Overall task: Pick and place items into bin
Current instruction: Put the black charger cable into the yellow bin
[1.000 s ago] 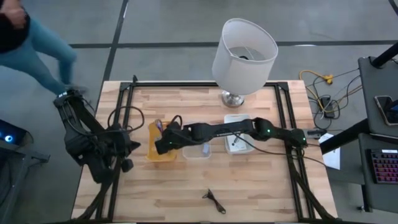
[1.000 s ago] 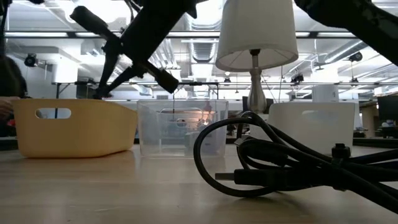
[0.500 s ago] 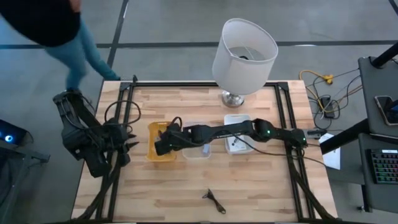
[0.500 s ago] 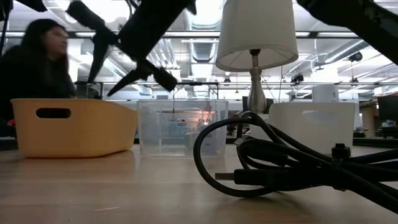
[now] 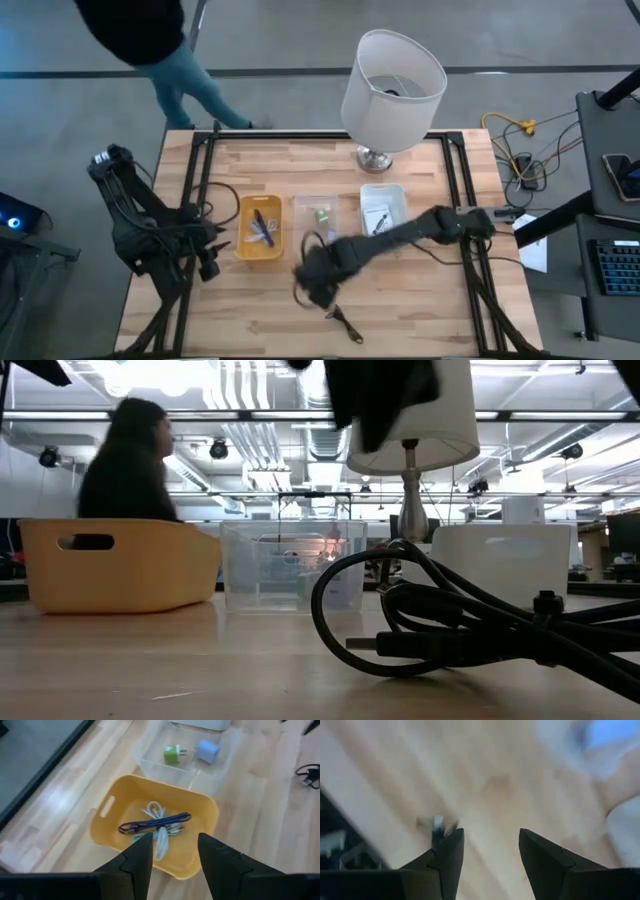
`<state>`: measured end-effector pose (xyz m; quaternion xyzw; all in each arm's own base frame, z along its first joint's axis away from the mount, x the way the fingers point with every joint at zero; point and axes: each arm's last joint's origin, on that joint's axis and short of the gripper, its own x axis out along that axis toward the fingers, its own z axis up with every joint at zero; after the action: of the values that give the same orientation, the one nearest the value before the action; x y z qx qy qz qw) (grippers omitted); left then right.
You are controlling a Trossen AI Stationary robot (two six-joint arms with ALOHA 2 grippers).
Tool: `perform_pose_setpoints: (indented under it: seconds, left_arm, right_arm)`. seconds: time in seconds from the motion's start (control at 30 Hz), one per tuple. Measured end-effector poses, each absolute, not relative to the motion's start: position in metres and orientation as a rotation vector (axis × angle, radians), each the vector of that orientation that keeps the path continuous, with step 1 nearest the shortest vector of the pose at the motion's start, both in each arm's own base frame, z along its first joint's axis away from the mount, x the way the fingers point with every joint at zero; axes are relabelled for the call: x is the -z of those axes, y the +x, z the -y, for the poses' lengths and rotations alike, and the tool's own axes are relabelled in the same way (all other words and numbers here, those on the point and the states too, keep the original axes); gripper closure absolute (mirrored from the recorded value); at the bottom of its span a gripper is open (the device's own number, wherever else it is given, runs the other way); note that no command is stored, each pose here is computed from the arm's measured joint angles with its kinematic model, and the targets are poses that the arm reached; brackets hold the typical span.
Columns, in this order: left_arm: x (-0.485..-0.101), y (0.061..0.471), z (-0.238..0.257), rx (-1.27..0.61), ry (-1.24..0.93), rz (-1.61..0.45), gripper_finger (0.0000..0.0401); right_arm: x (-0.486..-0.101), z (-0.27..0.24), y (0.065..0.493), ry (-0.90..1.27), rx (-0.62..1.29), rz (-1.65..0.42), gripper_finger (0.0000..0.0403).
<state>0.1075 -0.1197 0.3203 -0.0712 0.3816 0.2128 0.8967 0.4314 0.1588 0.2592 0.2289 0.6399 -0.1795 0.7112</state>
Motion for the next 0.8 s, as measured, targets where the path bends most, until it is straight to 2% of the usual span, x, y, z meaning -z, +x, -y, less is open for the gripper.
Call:
perform_pose_setpoints:
  seconds: [0.3, 0.43, 0.67, 0.8]
  left_arm:
    - [-0.311, 0.119, 0.138, -0.421, -0.186, -0.813, 0.026]
    - [-0.307, 0.121, 0.142, -0.424, -0.174, -0.841, 0.026]
    - [-0.305, 0.123, 0.144, -0.421, -0.173, -0.867, 0.026]
    - [-0.307, 0.121, 0.143, -0.416, -0.177, -0.865, 0.026]
  right_arm:
    - [-0.219, -0.252, 0.387, 0.395, 0.324, -1.488, 0.0227]
    - [-0.191, -0.28, 0.378, 0.447, 0.293, -1.433, 0.0227]
    - [-0.169, -0.283, 0.375, 0.534, 0.456, -1.305, 0.0225]
    - [-0.166, -0.284, 0.377, 0.521, 0.431, -1.291, 0.022]
